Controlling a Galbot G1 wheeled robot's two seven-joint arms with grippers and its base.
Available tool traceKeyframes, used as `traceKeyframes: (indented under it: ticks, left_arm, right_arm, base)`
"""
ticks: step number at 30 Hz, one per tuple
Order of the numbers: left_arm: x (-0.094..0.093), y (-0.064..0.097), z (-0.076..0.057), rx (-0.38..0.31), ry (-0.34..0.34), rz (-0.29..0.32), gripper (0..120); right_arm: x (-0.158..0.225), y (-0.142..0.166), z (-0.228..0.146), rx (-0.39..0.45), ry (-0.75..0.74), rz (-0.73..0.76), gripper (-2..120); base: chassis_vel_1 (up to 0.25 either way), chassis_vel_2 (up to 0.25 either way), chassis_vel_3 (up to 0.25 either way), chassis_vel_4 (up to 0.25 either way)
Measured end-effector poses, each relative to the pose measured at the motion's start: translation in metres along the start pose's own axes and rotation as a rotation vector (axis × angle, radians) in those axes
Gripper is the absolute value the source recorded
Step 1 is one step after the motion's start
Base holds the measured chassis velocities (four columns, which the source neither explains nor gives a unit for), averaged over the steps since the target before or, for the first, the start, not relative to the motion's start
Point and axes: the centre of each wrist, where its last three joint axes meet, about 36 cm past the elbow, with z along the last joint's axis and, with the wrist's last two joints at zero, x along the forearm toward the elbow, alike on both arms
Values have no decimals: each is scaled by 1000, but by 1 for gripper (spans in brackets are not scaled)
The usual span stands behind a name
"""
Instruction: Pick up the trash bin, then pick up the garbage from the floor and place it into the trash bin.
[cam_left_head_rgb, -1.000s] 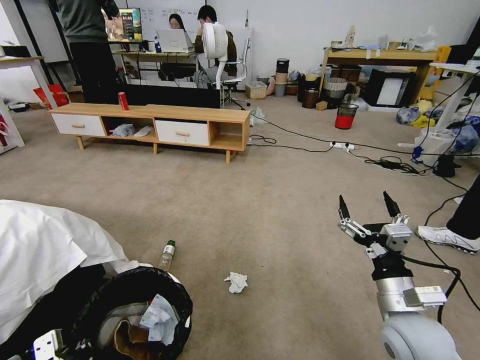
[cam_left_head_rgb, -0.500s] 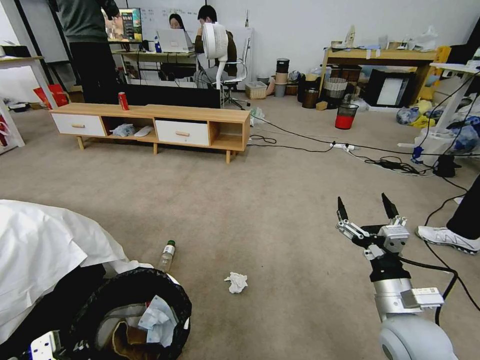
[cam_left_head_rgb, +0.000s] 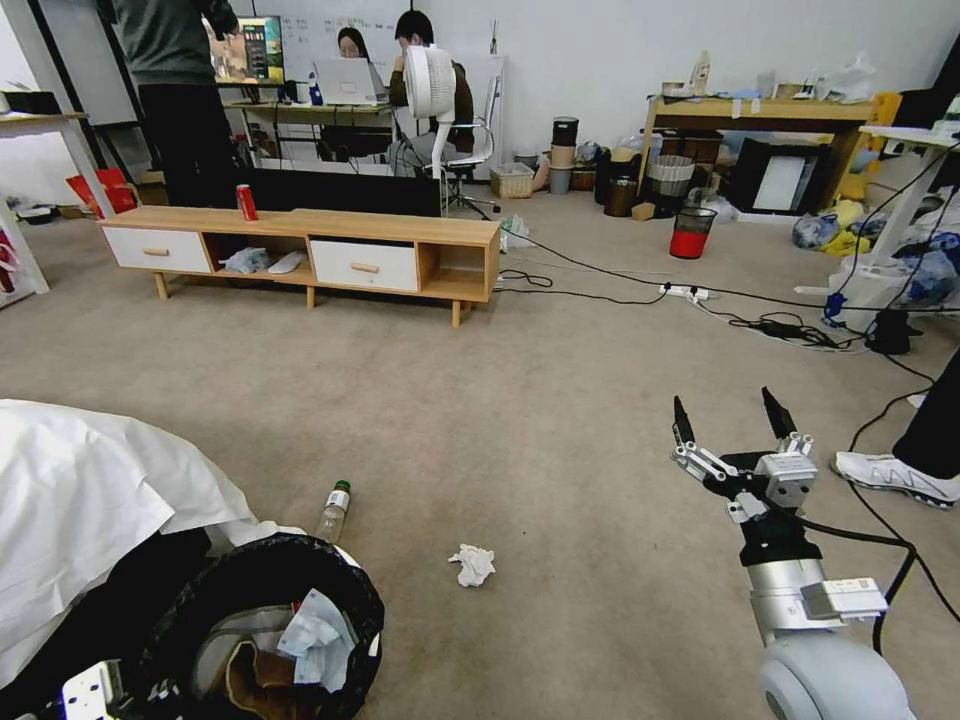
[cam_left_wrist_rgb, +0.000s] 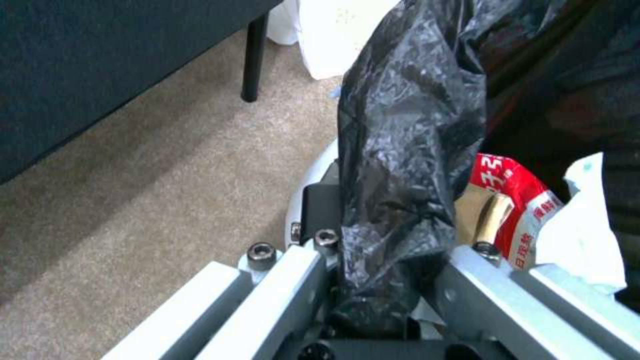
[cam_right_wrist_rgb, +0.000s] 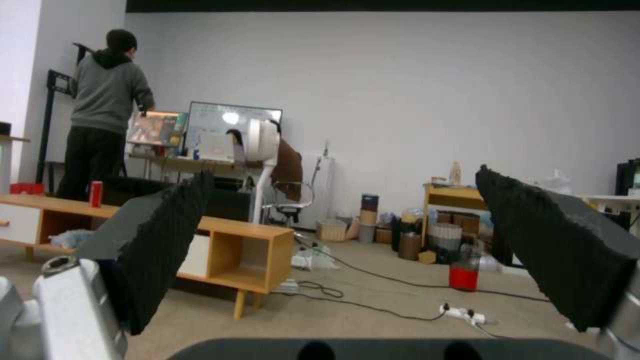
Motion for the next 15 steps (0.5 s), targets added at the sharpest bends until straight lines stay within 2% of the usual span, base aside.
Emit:
traceKeyframes:
  ticks: [11,15]
  left_arm:
    - [-3,1,0,6,-3,0,0]
    - [-4,1,-1,7,-3,-1,0]
  right_arm:
    - [-2,0,4,1,0,-4,100]
    - [-3,1,6,0,1,-7,100]
  base:
    - [-53,43,50,-49]
    - [0,0,0,0]
